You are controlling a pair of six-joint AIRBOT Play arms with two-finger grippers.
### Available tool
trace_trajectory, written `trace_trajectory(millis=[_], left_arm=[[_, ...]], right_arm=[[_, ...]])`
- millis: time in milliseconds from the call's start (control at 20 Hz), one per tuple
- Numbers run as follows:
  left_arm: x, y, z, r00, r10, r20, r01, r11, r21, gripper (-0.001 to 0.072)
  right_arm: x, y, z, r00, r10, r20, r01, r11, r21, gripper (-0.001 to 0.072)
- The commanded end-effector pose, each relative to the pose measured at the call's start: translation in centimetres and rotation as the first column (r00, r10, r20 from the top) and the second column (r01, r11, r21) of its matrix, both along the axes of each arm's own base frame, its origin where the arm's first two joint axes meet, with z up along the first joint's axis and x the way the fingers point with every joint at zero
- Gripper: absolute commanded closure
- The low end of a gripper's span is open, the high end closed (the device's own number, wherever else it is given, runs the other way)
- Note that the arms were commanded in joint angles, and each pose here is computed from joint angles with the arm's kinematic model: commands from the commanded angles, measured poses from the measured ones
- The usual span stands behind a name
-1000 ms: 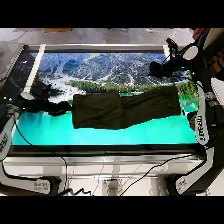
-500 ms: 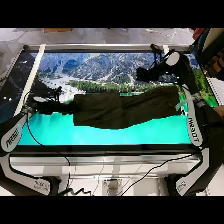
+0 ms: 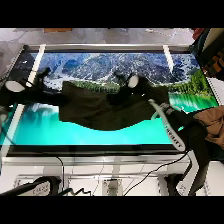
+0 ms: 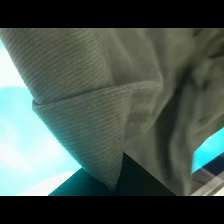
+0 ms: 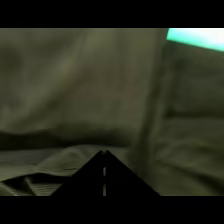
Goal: Fold the clothes and pants, and hang the long-sleeved shirts on hangers.
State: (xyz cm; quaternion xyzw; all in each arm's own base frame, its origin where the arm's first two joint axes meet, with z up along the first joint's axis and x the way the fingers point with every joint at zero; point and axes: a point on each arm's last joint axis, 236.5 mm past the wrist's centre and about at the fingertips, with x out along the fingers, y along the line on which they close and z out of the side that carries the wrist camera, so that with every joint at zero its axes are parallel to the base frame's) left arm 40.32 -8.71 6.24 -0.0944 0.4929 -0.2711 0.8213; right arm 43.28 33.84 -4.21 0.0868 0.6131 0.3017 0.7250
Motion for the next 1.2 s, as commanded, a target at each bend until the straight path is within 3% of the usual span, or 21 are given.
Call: trace_trajectory(millis=[0,250,400,550,750,850,1000,1150], left_arm=[[-1.3,1.0,7.0,0.981,0.03,0.191,-0.044,0.997,0.068,0.0692],[-1.7,0.8,12.4,0.942,0.193,0.273,-0.185,0.981,-0.055,0.0692],[-1.9,-2.4,14.6,0.948,0.204,0.243,-0.148,0.962,-0.23,0.0692],[-2.3,-5.5,14.0,0.968,0.138,0.212,-0.08,0.963,-0.259,0.0692],[-1.9,-11.7,12.1,0.982,0.042,0.184,0.014,0.956,-0.292,0.0692],[-1.1,-16.6,11.8,0.984,0.034,0.176,0.036,0.925,-0.378,0.0692],[0.9,-24.6,10.9,0.977,0.137,0.162,-0.034,0.856,-0.516,0.0692],[0.9,-31.4,6.4,0.967,0.224,0.124,-0.123,0.832,-0.541,0.0692]], right_arm=[[-6.9,8.8,-1.0,0.994,0.094,-0.051,-0.089,0.991,0.101,0.0678],[-13.0,18.5,1.2,0.986,0.153,0.065,-0.163,0.963,0.216,0.0678],[-13.6,17.0,1.4,0.974,0.213,0.074,-0.222,0.963,0.151,0.0678],[-10.0,9.0,2.3,0.963,0.252,0.095,-0.248,0.967,-0.051,0.0678],[-3.1,-6.0,8.6,0.97,0.162,0.179,-0.117,0.964,-0.237,0.0678],[-0.6,-13.4,12.8,0.967,0.044,0.249,0.019,0.969,-0.247,0.0678],[1.8,-23.4,18.0,0.917,-0.176,0.358,0.261,0.944,-0.204,0.0678],[2.3,-30.7,19.9,0.861,-0.324,0.393,0.418,0.89,-0.182,0.0678]])
